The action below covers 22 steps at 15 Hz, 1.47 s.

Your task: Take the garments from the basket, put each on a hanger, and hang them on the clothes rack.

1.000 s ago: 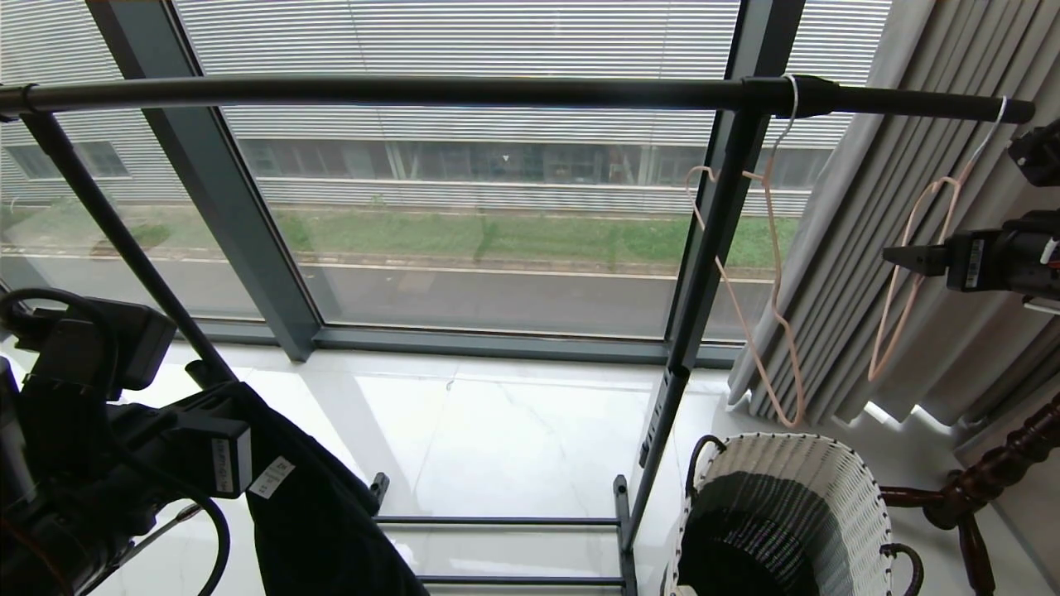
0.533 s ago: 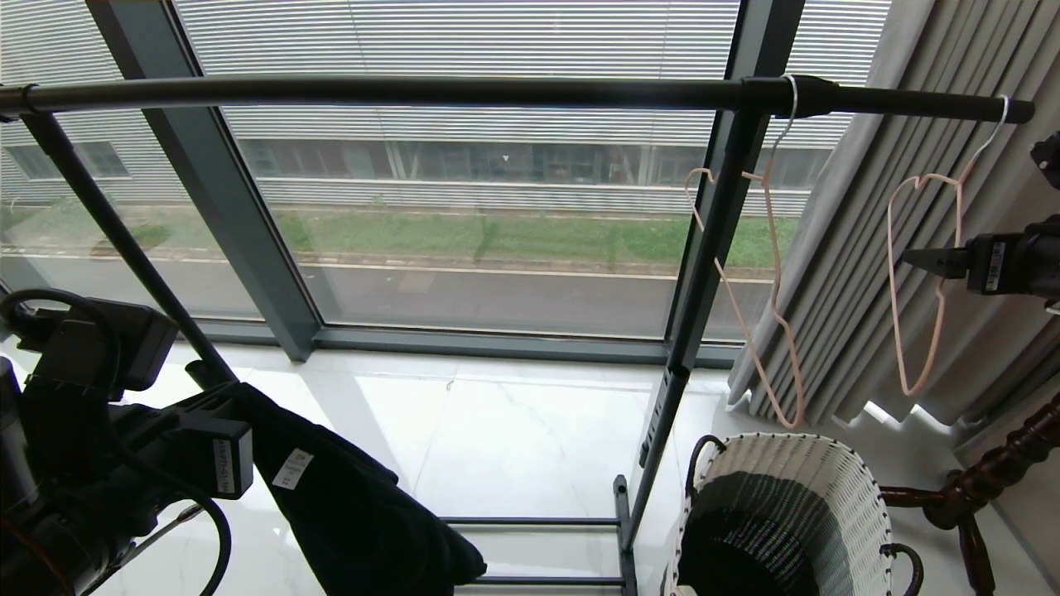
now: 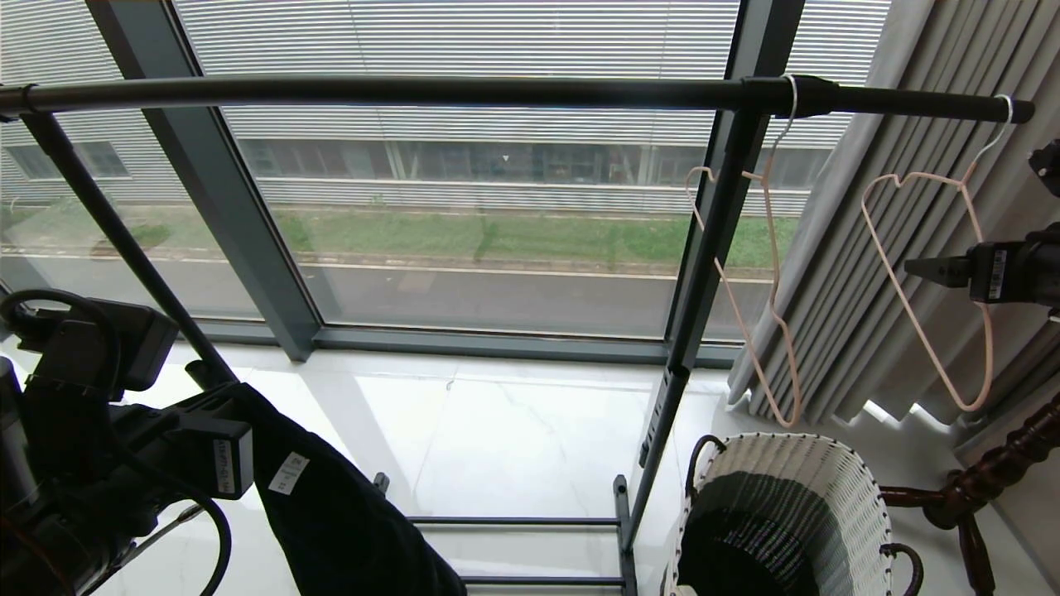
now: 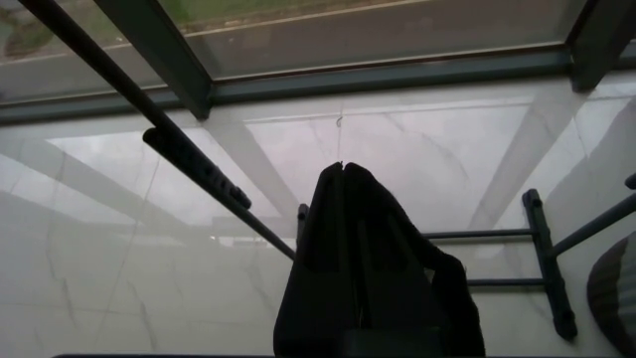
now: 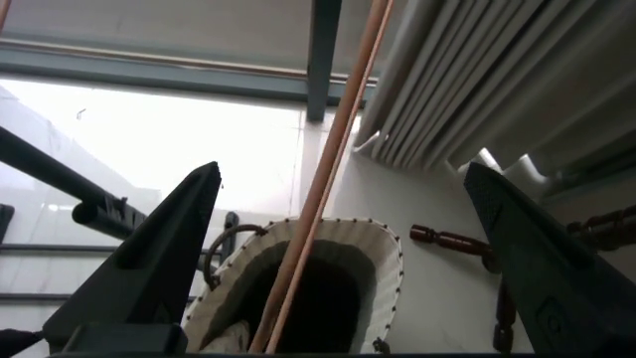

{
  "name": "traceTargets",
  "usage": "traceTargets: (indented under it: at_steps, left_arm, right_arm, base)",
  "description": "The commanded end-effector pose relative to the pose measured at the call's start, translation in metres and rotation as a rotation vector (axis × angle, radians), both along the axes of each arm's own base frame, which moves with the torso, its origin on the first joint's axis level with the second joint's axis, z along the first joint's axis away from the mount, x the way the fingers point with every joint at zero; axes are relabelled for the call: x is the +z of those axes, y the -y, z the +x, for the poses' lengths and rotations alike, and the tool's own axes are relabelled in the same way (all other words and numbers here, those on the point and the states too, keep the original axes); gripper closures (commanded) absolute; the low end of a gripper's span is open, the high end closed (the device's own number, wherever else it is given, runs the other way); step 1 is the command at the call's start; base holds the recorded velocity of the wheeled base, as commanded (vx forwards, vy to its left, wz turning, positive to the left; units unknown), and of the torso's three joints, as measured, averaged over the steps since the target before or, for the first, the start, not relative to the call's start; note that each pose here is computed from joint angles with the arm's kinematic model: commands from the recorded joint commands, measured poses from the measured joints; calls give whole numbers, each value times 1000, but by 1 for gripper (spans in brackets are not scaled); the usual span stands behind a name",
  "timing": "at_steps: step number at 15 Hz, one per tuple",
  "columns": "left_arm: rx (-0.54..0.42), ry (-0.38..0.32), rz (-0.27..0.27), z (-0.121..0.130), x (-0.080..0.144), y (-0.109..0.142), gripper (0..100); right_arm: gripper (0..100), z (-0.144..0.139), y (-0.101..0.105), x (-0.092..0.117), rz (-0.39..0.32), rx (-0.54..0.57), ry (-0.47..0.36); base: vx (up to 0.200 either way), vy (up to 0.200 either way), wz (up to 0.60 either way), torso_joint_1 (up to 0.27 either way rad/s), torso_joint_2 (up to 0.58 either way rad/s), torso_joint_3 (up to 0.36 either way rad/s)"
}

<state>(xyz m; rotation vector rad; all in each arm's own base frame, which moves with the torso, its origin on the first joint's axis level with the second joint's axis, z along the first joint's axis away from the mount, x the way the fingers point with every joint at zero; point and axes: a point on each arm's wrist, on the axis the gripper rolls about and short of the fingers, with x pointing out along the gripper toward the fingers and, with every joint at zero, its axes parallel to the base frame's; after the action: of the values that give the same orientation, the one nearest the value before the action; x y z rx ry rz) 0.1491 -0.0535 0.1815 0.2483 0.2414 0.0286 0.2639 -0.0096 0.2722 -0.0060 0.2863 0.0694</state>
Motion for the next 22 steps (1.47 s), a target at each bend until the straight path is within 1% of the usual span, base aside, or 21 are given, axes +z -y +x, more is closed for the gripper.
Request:
traceTargets:
  at_steps: [1, 9, 10, 22]
  left_arm:
    - [1, -2, 1, 0, 0, 0, 100]
    - [0, 3, 0, 0, 0, 0, 100]
    - [0, 1, 1, 0, 0, 0, 100]
    - [0, 4, 0, -1, 1, 0, 100]
  right_arm:
    - [0, -2, 0, 1, 0, 0, 3]
    - [0, 7, 0, -7, 5, 2, -28]
    - [100, 7, 0, -7, 5, 2, -30]
    - [100, 7, 0, -3, 5, 0, -10]
  base:
    - [0, 0, 0, 0, 0, 0]
    - [0, 0, 0, 0, 0, 0]
    - [0, 0, 0, 0, 0, 0]
    - [0, 0, 0, 0, 0, 0]
